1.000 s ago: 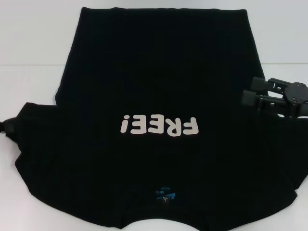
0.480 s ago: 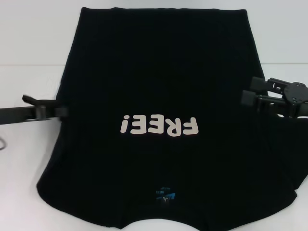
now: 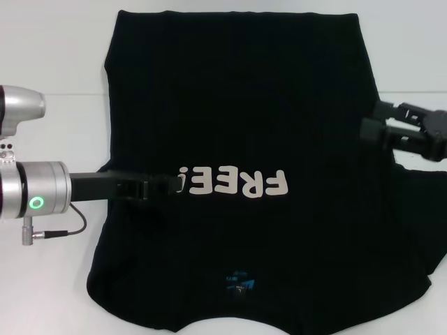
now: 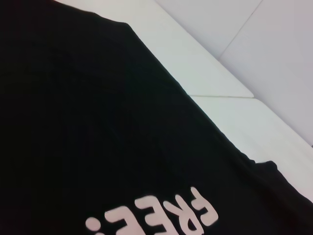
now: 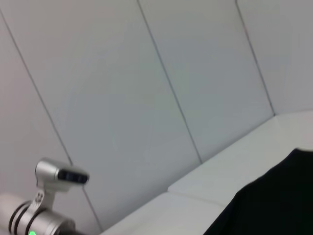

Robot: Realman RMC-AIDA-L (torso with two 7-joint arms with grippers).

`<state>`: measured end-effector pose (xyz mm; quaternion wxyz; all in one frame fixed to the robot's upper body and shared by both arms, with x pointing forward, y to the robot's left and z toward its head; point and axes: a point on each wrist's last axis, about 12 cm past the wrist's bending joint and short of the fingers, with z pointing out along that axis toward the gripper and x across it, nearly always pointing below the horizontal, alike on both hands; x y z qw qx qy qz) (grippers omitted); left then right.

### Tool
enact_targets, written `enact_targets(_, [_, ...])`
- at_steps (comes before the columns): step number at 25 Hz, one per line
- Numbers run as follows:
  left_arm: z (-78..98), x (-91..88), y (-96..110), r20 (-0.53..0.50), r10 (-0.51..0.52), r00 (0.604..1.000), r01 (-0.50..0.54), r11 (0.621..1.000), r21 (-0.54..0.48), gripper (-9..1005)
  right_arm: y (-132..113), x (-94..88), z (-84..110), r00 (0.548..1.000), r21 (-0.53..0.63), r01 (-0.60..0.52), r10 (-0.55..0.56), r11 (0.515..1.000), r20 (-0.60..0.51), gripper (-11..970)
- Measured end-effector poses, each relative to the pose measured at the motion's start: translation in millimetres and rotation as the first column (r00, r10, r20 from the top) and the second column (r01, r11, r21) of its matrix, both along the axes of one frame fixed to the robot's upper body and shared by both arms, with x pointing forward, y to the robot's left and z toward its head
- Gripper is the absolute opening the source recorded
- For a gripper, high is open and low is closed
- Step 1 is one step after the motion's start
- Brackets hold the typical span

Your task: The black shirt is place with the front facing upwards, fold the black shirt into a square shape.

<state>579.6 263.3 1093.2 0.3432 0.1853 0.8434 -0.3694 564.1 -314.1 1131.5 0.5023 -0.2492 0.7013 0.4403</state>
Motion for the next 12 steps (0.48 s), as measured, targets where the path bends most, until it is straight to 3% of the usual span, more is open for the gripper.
enact_targets(5, [1.0,0.2,-4.8,0.037,-0.017,0.999,0.017,1.0,-0.007,348,-10.5,1.8,6.6,0.999,0.031,0.043,-0.043,0.999,0.009,886])
enact_targets(7, [0.9,1.7,-0.6,0.045,0.002,0.999,-0.002,1.0,0.005,394,-13.6,2.6,8.5,0.998,0.035,0.055,-0.055,0.998,0.005,886])
enact_targets(12, [-3.4,11.0,26.3,0.024,0.165,0.986,-0.166,0.985,0.048,509,-18.0,6.2,10.5,0.997,0.03,0.074,-0.074,0.997,-0.018,886])
